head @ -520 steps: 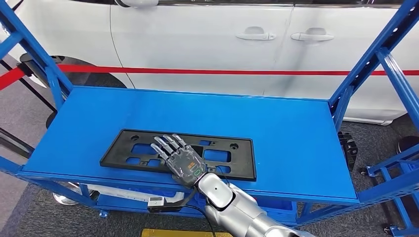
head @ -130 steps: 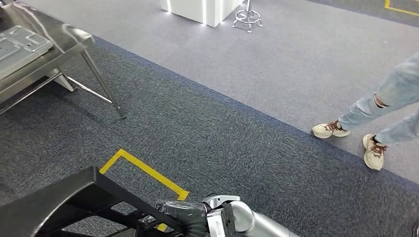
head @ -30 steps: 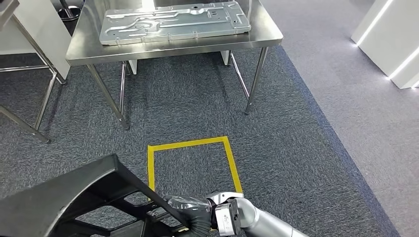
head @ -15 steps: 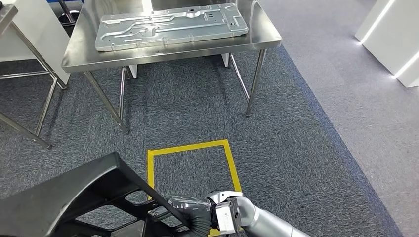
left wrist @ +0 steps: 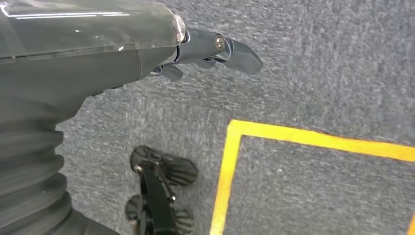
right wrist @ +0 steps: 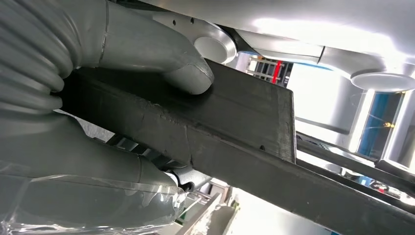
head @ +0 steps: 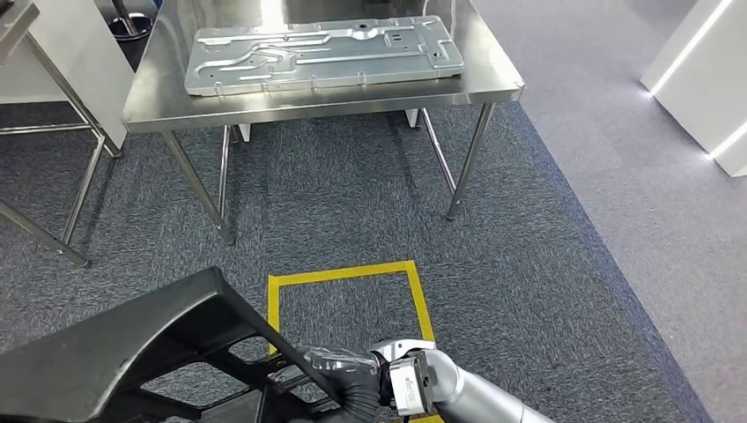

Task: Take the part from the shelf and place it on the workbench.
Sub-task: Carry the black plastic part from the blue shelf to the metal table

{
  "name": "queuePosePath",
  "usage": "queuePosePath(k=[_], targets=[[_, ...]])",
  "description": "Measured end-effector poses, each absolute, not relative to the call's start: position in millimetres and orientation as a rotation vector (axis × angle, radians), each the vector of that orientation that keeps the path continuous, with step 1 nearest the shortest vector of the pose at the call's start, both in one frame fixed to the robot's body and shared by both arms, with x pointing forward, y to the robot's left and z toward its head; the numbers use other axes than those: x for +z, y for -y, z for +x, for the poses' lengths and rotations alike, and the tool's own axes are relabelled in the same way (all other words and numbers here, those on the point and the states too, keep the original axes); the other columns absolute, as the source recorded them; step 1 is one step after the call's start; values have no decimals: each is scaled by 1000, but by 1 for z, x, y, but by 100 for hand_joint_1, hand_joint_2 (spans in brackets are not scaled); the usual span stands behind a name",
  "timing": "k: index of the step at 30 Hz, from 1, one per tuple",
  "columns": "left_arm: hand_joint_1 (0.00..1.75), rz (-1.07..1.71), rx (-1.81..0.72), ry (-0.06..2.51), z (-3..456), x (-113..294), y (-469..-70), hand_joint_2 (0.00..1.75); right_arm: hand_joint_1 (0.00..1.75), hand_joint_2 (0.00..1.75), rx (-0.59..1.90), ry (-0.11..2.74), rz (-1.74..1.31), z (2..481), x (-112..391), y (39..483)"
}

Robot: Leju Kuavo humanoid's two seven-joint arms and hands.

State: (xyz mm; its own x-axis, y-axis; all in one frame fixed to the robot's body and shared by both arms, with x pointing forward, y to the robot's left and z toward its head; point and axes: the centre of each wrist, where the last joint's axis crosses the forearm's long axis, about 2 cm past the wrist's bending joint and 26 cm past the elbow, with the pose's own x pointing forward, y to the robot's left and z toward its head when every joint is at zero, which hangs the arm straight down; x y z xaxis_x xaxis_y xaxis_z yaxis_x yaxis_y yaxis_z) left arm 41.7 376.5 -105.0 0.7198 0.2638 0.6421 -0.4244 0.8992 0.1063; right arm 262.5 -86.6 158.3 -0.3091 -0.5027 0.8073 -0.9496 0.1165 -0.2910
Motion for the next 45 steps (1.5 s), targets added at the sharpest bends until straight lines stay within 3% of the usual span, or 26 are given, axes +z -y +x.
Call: queuePosePath(k=[45], targets=[[0,254,383,672,42,-105,-378,175,171,175,1106,1883,1402,266,161,87]])
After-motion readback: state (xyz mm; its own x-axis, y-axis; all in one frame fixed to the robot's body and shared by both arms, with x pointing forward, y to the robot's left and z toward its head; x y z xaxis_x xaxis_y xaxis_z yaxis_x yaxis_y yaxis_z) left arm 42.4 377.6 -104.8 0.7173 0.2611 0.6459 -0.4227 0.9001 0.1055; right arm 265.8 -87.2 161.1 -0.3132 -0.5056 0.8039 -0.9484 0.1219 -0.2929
